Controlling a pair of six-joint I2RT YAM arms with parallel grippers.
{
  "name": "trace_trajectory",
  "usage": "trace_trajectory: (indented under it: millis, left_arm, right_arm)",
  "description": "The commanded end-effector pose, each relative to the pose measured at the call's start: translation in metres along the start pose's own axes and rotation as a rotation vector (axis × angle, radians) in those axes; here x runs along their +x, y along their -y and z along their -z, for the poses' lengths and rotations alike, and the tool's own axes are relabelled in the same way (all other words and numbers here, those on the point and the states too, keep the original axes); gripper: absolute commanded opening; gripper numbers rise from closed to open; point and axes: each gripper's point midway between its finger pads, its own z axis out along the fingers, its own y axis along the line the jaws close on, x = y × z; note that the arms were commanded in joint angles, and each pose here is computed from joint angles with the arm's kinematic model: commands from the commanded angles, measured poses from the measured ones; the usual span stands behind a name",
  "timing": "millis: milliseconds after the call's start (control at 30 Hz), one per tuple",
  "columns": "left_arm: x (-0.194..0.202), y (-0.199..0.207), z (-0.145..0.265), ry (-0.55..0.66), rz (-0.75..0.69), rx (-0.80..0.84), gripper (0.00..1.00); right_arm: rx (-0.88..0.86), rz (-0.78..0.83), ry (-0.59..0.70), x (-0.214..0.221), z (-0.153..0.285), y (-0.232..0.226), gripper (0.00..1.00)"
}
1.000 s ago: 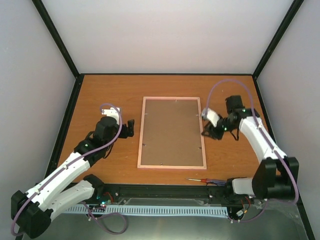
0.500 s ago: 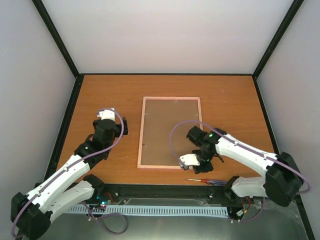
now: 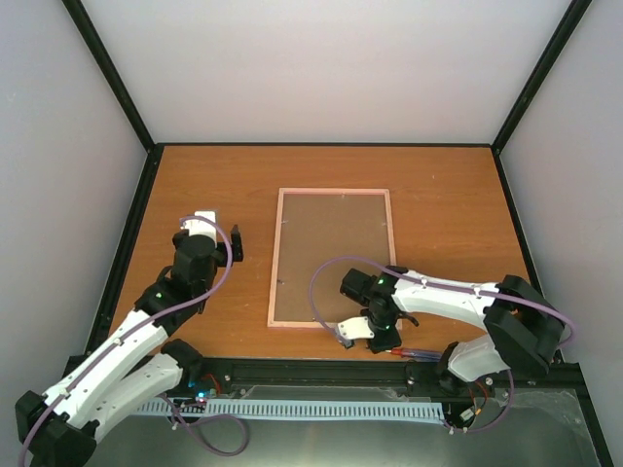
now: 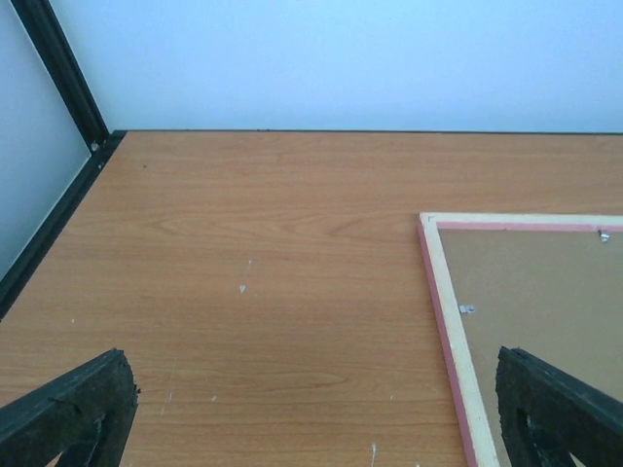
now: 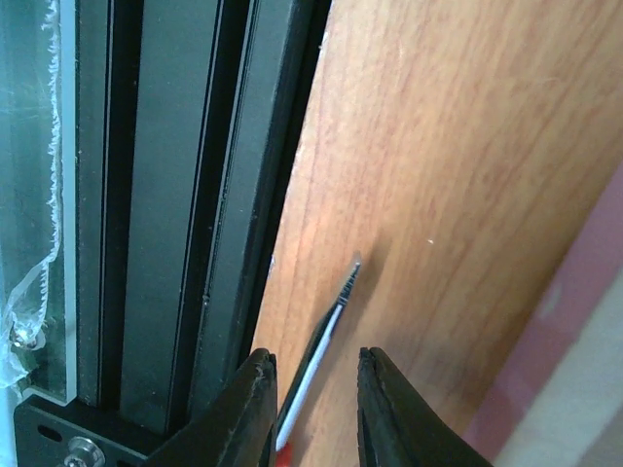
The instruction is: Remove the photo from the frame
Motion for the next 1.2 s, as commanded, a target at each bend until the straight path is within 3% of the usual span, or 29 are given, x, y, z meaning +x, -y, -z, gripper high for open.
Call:
trace_trajectory:
  millis: [0,233,533,700,933,1067,1167]
  left_arm:
    - [-0.016,-0.006,0.006,0.065,0.003,-0.007,1.00]
    - [-0.012,-0.007,-0.001,0.032,-0.005,-0.016,1.00]
    - [-0.013,-0.008,0.000,0.049,-0.005,-0.008,1.00]
    - [-0.014,-0.006,0.001,0.053,-0.003,0.004,1.00]
    - [-0.020,0.009,0.005,0.081,0.002,0.104,1.00]
    - [-0.024,0.017,0.007,0.096,0.011,0.150,1.00]
    - [-0.025,0.020,0.008,0.097,0.014,0.166,1.00]
  right_arm:
    - [0.010,-0.017,-0.020,-0.002,-0.010,-0.001,0.22]
    - [-0.009,-0.041,-0.027,-0.007,-0.019,-0.004,0.22]
    - [0.029,-0.158,0.035,-0.038,-0.007,0.016,0.04]
    - [-0.040,-0.138,0.080,-0.056,0.009,0.009,0.03]
    - [-0.259,-0.096,0.240,-0.092,0.057,-0.013,0.03]
    - [-0.351,-0.152,0.371,-0.106,0.091,0.001,0.03]
    - [-0.327,-0.226,0.483,-0.108,0.120,0.031,0.03]
